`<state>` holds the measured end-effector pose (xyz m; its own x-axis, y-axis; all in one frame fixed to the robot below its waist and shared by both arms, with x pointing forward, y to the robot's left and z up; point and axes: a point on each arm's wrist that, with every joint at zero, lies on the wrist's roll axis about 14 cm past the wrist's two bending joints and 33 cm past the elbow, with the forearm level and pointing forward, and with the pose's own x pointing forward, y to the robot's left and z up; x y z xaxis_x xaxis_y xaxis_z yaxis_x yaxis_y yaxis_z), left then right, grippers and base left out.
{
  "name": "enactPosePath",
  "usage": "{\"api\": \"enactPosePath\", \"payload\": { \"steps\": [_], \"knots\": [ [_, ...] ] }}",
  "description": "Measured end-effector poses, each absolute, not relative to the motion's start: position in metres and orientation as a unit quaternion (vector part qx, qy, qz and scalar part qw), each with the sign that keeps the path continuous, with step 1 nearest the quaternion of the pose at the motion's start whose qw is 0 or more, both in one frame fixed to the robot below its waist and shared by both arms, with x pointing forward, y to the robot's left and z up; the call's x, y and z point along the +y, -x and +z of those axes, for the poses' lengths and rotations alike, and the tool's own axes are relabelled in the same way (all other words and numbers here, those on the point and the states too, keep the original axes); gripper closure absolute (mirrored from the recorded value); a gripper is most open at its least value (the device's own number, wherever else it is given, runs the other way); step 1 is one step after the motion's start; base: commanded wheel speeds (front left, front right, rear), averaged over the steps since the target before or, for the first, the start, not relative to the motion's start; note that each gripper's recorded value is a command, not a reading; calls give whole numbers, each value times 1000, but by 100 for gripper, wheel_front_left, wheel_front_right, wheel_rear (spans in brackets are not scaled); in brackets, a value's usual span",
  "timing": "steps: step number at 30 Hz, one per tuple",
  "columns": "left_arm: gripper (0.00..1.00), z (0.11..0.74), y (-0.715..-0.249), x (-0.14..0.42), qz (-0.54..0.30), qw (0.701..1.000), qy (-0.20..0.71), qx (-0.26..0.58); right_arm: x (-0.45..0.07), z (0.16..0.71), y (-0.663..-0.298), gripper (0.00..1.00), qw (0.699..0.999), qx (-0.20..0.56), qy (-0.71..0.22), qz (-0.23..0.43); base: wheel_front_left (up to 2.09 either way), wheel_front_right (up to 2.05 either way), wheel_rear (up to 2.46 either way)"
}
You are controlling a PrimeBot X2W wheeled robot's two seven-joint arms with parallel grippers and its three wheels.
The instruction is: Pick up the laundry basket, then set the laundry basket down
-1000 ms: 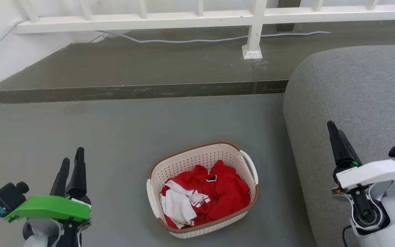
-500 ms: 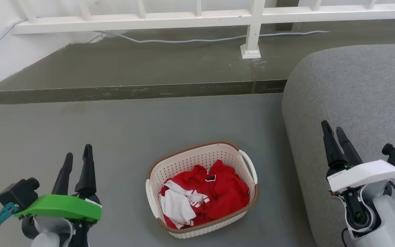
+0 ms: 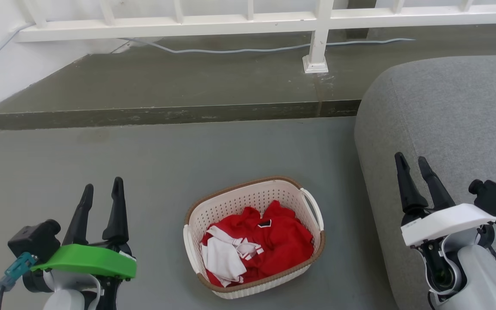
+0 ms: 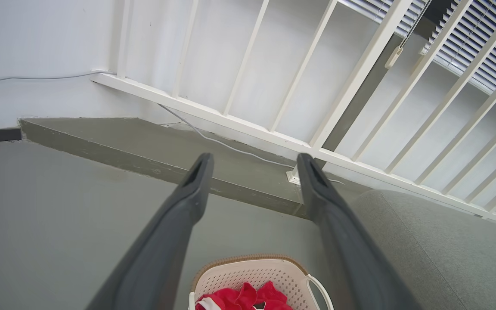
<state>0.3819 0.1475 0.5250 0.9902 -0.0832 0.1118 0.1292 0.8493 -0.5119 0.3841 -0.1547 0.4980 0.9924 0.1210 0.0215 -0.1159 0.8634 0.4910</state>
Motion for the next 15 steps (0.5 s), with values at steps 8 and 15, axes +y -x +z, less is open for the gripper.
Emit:
{"api": "enactPosePath", "payload": {
  "steps": [8,15],
  "knots": [
    [0,533,-381,143,-67,970,227,-63,-151,500,-383,0,976,-5,-205,73,0,0,0],
    [0,539,-380,138,-77,976,186,-78,-145,502,-381,0,982,-16,-169,86,0,0,0]
  ]
}}
